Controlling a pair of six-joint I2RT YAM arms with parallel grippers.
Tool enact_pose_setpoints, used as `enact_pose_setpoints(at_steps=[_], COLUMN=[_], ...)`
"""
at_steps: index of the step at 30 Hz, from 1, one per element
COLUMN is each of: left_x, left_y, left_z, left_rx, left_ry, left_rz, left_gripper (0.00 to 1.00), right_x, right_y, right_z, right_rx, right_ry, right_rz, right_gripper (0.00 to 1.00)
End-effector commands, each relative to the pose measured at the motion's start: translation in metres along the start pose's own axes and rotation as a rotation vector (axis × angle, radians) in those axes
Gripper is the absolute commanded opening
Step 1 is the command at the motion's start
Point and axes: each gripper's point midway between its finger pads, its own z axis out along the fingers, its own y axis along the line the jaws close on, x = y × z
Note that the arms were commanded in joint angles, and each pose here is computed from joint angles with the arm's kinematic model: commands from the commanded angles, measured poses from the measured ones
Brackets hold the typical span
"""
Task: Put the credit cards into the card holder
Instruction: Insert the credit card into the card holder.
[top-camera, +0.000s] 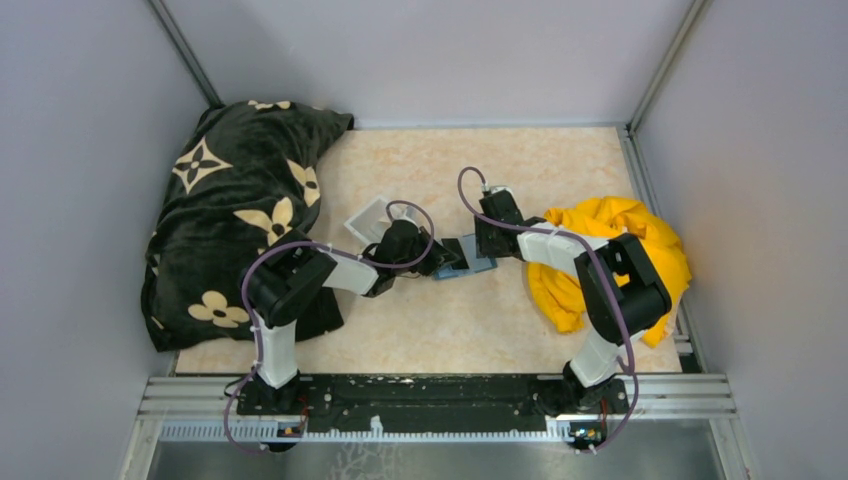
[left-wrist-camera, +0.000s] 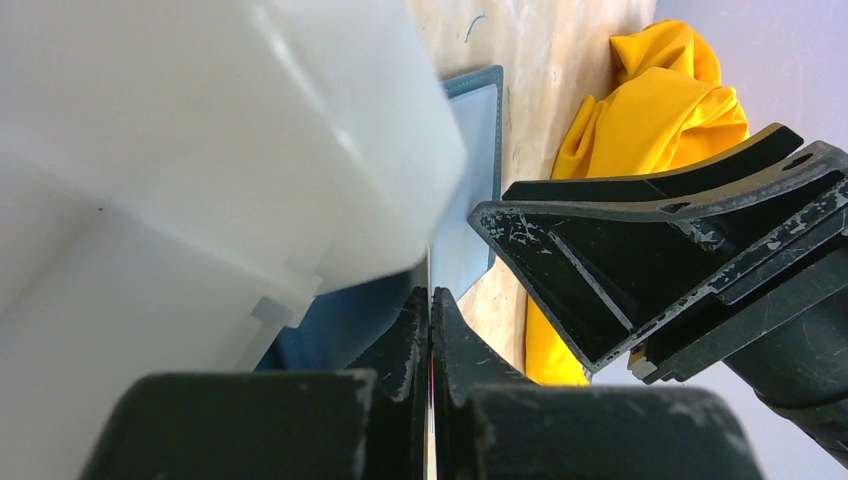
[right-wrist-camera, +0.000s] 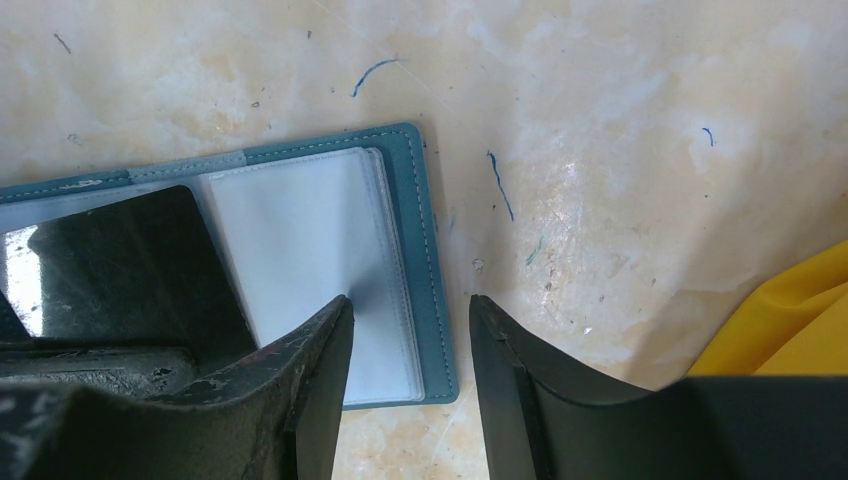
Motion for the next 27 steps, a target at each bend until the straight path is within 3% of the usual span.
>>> enact_pose_setpoints(at_steps=[1, 27], left_x=[0.004, 0.003], left_y=[-0.002, 0.007], left_z=[0.005, 0.007], left_rx=[-0.004, -0.072], left_ry=[0.014, 0.028], left_rz=[0.000, 0.088], left_gripper=[0.00, 0.00], right_x=[0.004, 0.006], right_y=[-0.004, -0.005], right_z=[0.001, 0.002], right_rx=[0.005, -0.001], right_ry=[0.008, 0.010], right_rz=[0.010, 0.014], right_gripper=[0.47, 0.47])
